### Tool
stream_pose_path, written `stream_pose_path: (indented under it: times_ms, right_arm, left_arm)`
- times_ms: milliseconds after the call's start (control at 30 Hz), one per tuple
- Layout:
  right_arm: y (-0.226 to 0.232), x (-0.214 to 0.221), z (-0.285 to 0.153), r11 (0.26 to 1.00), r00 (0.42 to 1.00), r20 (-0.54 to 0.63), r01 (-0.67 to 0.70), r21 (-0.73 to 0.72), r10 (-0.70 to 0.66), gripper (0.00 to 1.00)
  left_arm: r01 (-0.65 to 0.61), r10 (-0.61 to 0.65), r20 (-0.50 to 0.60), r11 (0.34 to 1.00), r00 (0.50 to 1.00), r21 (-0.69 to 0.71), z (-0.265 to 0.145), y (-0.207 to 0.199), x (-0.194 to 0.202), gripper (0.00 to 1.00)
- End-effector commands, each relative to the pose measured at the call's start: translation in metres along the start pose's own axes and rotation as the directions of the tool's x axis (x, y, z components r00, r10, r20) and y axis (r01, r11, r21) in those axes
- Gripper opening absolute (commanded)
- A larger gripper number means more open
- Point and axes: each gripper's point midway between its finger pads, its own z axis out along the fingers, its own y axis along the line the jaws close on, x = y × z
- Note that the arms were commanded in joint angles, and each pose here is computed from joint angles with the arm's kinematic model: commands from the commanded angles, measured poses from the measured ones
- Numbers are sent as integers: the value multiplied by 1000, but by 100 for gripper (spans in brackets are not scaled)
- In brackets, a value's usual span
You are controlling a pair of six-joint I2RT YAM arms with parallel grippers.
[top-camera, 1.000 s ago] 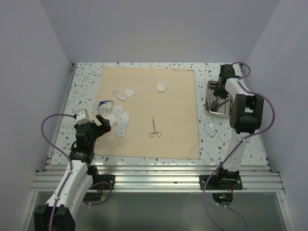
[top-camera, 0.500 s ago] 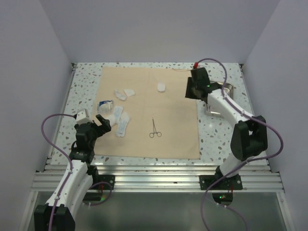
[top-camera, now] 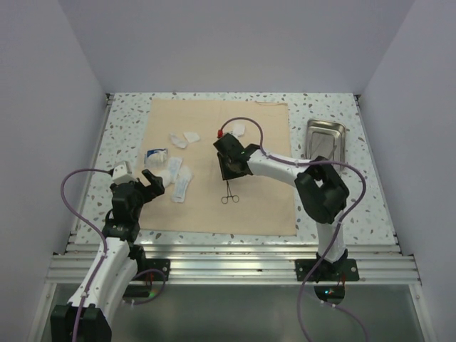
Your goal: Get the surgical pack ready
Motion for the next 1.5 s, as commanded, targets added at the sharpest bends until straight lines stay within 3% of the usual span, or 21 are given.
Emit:
stream_pose_path:
  times_ms: [0,733,1000,1067,1267,1467]
  right_arm:
    - [17,-31,-1,999,996,82,-35,3,35,34]
    - [5,-15,38,991,999,32,-2,135,-2,30]
    - [5,-6,39,993,1000,15,-4,117,2,11]
    - [5,-9,35,993,1000,25,-17,115,14,0]
    - [7,-26,12,996,996,82,-40,86,33,0]
    - [3,-51,-20,997,987,147,-67,37,61,0]
  left_arm:
    - [1,-4,67,999,998,40,0,-13,-25,100]
    - [0,-3,62,999,998,40,0,-13,-24,100]
    - [1,-3,65,999,998,41,0,-13,-25,100]
    - [1,-4,67,999,998,42,0,-13,-25,100]
    - [-7,4,66,999,998,53,0,-15,-24,100]
    - [-131,99,100,908,990,398,-17,-88,-16,100]
